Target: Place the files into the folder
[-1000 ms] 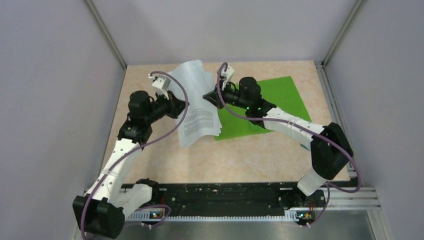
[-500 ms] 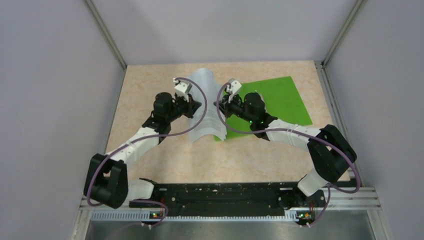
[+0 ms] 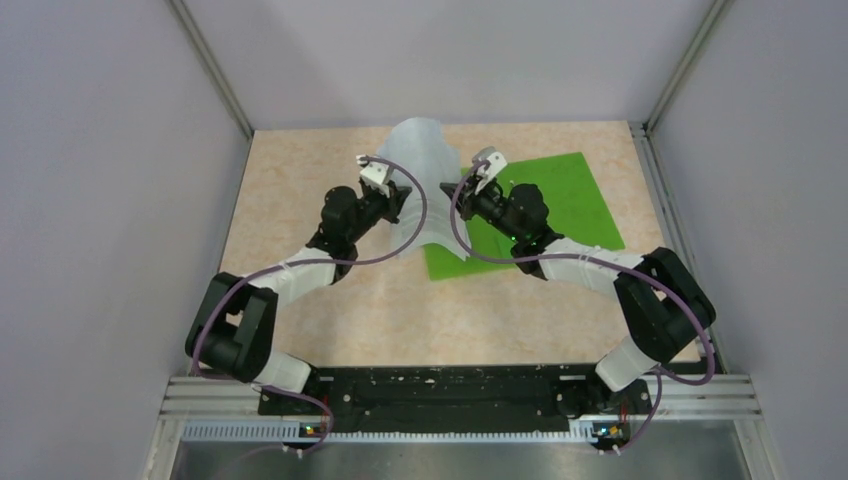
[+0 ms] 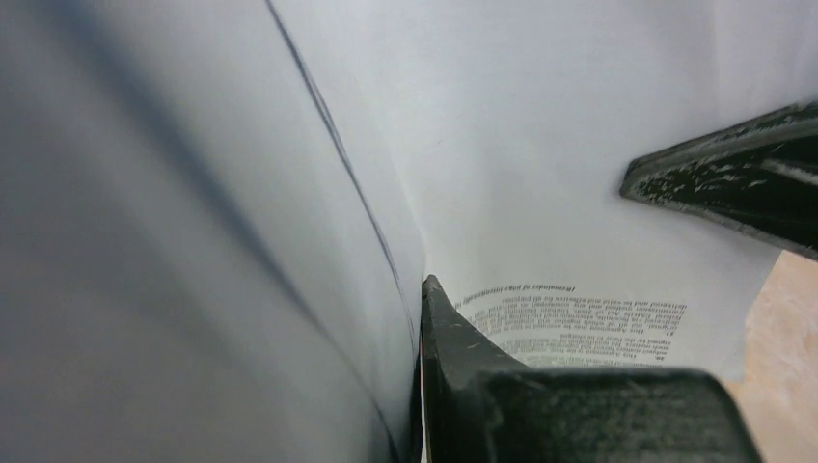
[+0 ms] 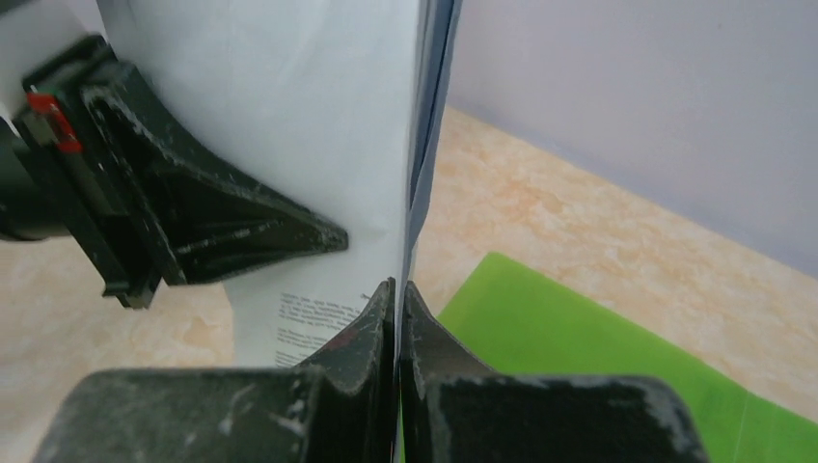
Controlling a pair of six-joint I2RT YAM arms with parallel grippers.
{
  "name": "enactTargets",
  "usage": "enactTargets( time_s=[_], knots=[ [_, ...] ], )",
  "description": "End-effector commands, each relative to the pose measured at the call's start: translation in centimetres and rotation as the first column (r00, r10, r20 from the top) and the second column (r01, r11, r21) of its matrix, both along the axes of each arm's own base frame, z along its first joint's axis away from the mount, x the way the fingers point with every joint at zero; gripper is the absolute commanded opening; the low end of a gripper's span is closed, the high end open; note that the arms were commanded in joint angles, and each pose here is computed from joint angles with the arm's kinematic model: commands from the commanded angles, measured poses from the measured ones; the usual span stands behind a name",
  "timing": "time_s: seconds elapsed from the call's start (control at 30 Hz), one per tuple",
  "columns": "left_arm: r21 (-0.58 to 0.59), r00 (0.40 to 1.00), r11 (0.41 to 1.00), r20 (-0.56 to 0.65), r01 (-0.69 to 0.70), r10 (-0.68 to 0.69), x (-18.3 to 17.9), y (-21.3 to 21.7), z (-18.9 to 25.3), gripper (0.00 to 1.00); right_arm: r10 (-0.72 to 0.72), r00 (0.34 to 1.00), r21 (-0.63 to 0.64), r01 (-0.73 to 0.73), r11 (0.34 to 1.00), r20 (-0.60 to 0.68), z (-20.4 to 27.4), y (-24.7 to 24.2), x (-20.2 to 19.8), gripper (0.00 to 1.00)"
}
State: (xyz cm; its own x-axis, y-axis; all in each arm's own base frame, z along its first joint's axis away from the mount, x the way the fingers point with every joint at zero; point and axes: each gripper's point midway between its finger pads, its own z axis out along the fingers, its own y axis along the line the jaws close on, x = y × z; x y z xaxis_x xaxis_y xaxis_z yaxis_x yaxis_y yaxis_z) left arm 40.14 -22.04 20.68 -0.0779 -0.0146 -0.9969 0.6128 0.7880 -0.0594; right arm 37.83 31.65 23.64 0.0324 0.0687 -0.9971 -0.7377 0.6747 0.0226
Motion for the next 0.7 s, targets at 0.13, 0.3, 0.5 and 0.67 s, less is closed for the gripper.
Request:
enactTargets(
  time_s=[0.13, 0.3, 0.5, 0.67],
  knots=[
    [-0.008, 0.996, 1.0, 0.081, -0.023, 0.024, 0.2, 0.2, -0.7, 0.17, 0.049, 0.997, 0.13, -0.056, 0.99, 0.054, 2.5, 0.4, -0.3, 0.02],
    [-0.005, 0.996, 1.0, 0.082, -0.018, 0.018, -0.2, 0.1, -1.6, 0.25, 0.07, 0.997, 0.162, -0.071, 0.984, 0.009, 0.7, -0.2, -1.0, 0.13],
    [0.001, 0.996, 1.0, 0.091, 0.01, -0.01, -0.7, -0.5, -1.5, 0.31, 0.078, 0.997, 0.181, -0.072, 0.981, -0.024, -0.7, -1.0, -1.8, 0.25],
    [0.001, 0.995, 1.0, 0.091, 0.031, -0.031, -1.1, -1.1, -1.3, 0.4, 0.072, 0.997, 0.188, -0.064, 0.98, -0.037, -1.4, -1.7, -2.1, 0.32]
  ],
)
